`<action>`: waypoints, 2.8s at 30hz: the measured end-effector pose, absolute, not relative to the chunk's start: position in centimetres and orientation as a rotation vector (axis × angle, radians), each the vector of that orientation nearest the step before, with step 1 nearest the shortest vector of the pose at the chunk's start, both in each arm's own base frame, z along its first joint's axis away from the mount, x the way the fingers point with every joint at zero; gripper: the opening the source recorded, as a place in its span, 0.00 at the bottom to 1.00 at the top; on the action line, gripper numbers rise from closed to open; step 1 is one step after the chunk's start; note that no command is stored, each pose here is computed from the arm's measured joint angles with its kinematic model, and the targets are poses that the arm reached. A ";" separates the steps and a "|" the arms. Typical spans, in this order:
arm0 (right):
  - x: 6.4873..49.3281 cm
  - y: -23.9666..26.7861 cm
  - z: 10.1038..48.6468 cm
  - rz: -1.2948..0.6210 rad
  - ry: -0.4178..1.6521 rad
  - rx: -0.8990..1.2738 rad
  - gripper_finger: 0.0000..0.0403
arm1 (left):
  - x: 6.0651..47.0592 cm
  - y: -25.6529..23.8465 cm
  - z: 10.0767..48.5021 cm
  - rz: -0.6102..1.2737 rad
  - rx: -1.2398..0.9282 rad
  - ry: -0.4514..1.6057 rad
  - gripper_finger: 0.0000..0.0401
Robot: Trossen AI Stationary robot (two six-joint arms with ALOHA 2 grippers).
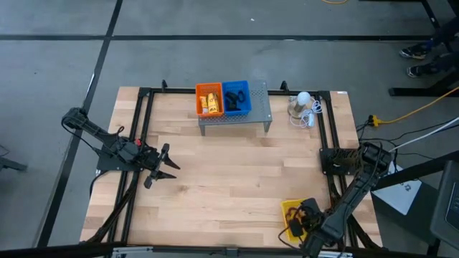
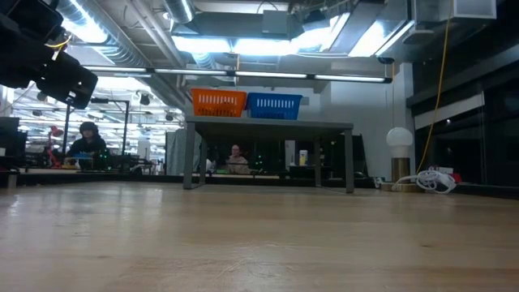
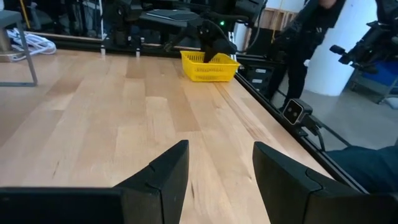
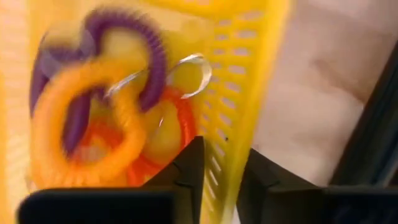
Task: Pick & Place Office Desk Supplies
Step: Put the yellow bin onto the shelf
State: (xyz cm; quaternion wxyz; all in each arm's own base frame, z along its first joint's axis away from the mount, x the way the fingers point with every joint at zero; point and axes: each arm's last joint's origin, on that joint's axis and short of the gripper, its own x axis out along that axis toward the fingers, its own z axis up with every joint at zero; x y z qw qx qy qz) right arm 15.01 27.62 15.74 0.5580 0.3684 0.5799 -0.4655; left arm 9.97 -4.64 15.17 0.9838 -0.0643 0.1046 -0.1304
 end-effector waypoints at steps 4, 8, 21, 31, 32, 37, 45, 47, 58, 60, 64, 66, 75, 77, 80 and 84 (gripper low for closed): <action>15.5 26.9 15.7 -1.098 1.310 0.826 0.07 | 10.0 -4.6 15.1 -0.258 -0.127 0.217 0.43; 16.0 26.3 15.8 -1.103 1.257 0.792 0.01 | 10.0 -4.6 15.1 -0.255 -0.126 0.219 0.43; 20.2 21.3 20.6 -0.997 0.768 0.861 0.01 | 10.0 -4.6 15.1 -0.255 -0.128 0.212 0.43; 21.1 12.8 29.3 -0.878 0.401 0.745 0.01 | 10.0 -4.6 15.2 -0.254 -0.128 0.210 0.43; 20.9 11.8 30.0 -0.882 0.387 0.731 0.01 | 10.0 -4.6 15.2 -0.254 -0.128 0.210 0.43; 19.9 6.2 33.0 -0.932 0.401 0.720 0.01 | 10.0 -4.6 15.2 -0.254 -0.128 0.208 0.43; 19.2 -1.0 34.0 -1.038 0.548 0.759 0.01 | 10.0 -4.6 15.2 -0.254 -0.125 0.207 0.43; 19.1 -2.6 33.9 -1.062 0.585 0.775 0.01 | 10.0 -4.6 15.2 -0.254 -0.126 0.207 0.43; 19.4 -10.4 33.1 -1.052 0.640 0.904 0.01 | 10.1 -4.6 15.2 -0.254 -0.122 0.203 0.43; 19.5 -11.6 32.5 -1.081 0.672 0.916 0.01 | 10.1 -4.6 15.2 -0.254 -0.122 0.203 0.43; 19.9 -13.7 31.0 -1.117 0.742 0.931 0.01 | 10.1 -4.7 15.2 -0.255 -0.120 0.202 0.43; 20.3 -14.4 30.4 -1.133 0.779 0.922 0.01 | 10.1 -4.7 15.2 -0.255 -0.120 0.201 0.43; 23.4 -17.3 32.7 -1.113 0.825 0.847 0.01 | 10.1 -4.7 15.2 -0.256 -0.121 0.201 0.43; 24.2 -17.8 33.2 -1.116 0.859 0.844 0.01 | 10.1 -4.7 15.2 -0.255 -0.127 0.202 0.43; 25.2 -18.5 33.2 -1.122 0.908 0.849 0.01 | 10.0 -4.7 15.2 -0.255 -0.132 0.204 0.43; 26.3 -19.3 32.5 -1.096 0.960 0.886 0.01 | 10.0 -4.7 15.2 -0.255 -0.138 0.205 0.43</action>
